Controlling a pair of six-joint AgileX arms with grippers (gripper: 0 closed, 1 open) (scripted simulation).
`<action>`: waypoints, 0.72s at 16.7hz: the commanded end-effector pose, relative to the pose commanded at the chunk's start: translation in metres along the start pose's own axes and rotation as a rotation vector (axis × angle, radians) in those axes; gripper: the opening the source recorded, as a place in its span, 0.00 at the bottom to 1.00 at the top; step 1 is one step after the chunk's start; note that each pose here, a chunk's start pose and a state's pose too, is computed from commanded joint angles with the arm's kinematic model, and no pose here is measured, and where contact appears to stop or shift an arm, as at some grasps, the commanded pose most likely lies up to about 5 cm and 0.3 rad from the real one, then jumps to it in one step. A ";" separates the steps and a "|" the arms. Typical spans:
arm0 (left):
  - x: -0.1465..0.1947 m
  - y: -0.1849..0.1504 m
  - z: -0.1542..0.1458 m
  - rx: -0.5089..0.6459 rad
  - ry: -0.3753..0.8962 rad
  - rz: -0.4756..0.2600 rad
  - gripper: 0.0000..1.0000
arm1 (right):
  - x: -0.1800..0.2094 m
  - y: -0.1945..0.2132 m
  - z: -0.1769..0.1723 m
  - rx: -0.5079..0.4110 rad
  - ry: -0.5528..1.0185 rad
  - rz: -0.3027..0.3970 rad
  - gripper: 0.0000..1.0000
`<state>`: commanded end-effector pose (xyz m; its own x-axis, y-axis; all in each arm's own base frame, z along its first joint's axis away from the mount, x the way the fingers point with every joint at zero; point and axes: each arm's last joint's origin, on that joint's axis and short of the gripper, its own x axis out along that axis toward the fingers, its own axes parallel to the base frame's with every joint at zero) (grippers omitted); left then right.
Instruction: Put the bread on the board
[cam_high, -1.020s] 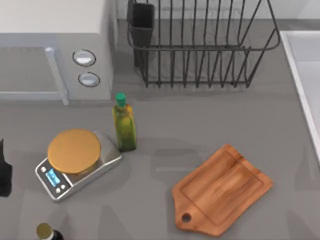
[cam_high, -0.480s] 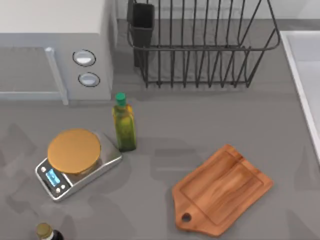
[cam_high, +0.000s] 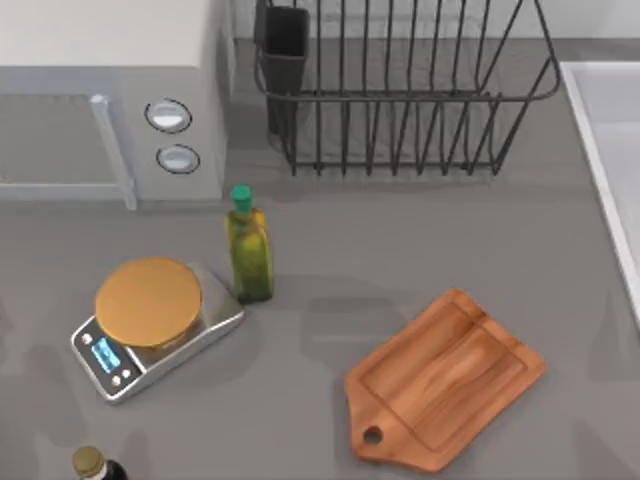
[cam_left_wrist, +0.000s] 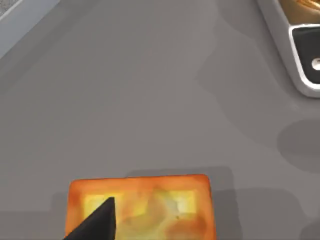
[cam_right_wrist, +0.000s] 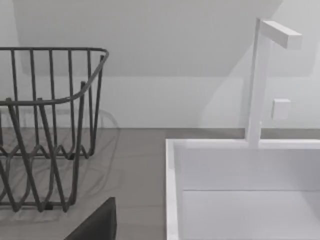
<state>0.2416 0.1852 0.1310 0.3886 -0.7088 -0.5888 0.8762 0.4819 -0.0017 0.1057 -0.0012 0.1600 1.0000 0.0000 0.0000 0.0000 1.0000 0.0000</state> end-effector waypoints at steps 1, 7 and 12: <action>-0.001 0.007 -0.016 -0.001 -0.054 -0.008 1.00 | 0.000 0.000 0.000 0.000 0.000 0.000 1.00; 0.002 0.025 -0.091 -0.020 -0.292 0.039 1.00 | 0.000 0.000 0.000 0.000 0.000 0.000 1.00; 0.003 0.027 -0.104 -0.026 -0.329 0.058 1.00 | 0.000 0.000 0.000 0.000 0.000 0.000 1.00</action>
<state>0.2364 0.2494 0.0446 0.5127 -0.8061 -0.2956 0.8440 0.5364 0.0011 0.1057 -0.0012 0.1600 1.0000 0.0000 0.0000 0.0000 1.0000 0.0000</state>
